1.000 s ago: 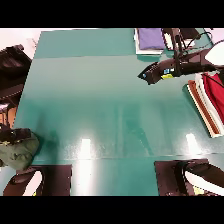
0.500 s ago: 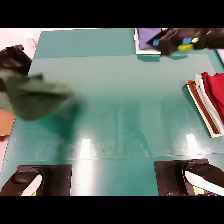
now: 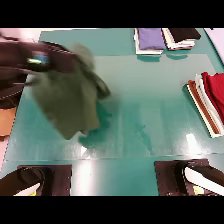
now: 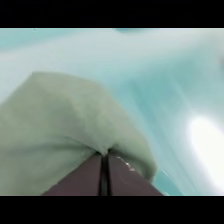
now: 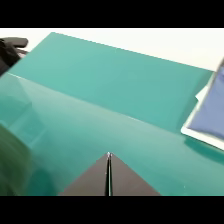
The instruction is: Fold the shirts.
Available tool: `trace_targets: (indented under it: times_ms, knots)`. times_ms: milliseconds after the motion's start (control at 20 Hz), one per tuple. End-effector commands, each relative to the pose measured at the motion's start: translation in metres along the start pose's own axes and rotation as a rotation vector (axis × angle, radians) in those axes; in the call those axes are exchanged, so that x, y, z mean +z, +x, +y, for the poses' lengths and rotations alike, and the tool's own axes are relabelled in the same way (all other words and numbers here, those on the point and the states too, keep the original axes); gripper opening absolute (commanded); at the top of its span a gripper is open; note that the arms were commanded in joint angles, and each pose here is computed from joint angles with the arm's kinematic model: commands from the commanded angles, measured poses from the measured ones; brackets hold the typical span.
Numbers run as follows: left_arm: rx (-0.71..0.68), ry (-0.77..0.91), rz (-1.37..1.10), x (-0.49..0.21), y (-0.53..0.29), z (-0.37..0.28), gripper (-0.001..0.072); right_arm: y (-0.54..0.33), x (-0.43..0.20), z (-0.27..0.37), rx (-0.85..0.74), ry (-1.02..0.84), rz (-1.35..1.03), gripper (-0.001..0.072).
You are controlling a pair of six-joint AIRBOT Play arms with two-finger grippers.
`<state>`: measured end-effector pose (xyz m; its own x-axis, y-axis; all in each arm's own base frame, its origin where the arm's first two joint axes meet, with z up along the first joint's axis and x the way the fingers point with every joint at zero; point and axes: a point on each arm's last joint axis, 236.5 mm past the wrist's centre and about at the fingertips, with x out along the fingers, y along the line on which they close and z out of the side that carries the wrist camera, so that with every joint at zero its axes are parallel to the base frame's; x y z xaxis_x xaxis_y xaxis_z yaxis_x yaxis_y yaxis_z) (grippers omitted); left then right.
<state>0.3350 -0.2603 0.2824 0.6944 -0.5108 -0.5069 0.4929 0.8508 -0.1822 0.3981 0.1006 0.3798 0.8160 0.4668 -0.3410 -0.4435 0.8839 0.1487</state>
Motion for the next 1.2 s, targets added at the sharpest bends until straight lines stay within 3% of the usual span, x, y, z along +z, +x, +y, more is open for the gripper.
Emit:
trace_targets:
  times_ms: [0,50,100,150,300,500,600,850,1150]
  knots:
    - [-0.184,0.056,0.100,-0.040,0.082,-0.083,0.0023,-0.003,-0.012,-0.011,-0.016,0.021,0.056,0.0016]
    - [-0.213,0.067,0.121,-0.052,0.101,-0.096,0.0143,0.000,-0.017,-0.012,-0.012,0.025,0.075,0.0016]
    - [-0.230,0.065,0.135,-0.059,0.113,-0.103,0.0433,0.003,-0.021,-0.013,-0.007,0.029,0.090,0.0016]
    - [-0.229,0.059,0.137,-0.062,0.122,-0.102,0.0556,0.005,-0.025,-0.014,-0.003,0.033,0.106,0.0016]
    - [-0.141,0.025,0.150,-0.054,0.130,-0.055,0.0557,0.010,-0.036,-0.015,0.006,0.041,0.148,0.0016]
    - [0.048,-0.121,0.319,-0.081,0.129,0.060,0.0557,0.013,-0.057,-0.017,0.000,0.074,0.173,0.0016]
    - [0.032,-0.146,0.464,-0.121,0.122,0.080,0.0558,0.017,-0.070,-0.021,-0.009,0.101,0.182,0.0016]
    - [-0.169,-0.260,0.715,-0.233,0.127,0.037,0.0558,0.027,-0.100,-0.028,-0.028,0.158,0.188,0.0016]
    - [-0.219,-0.254,0.884,-0.342,0.120,-0.015,0.0558,0.026,-0.106,-0.029,-0.036,0.167,0.180,0.0016]
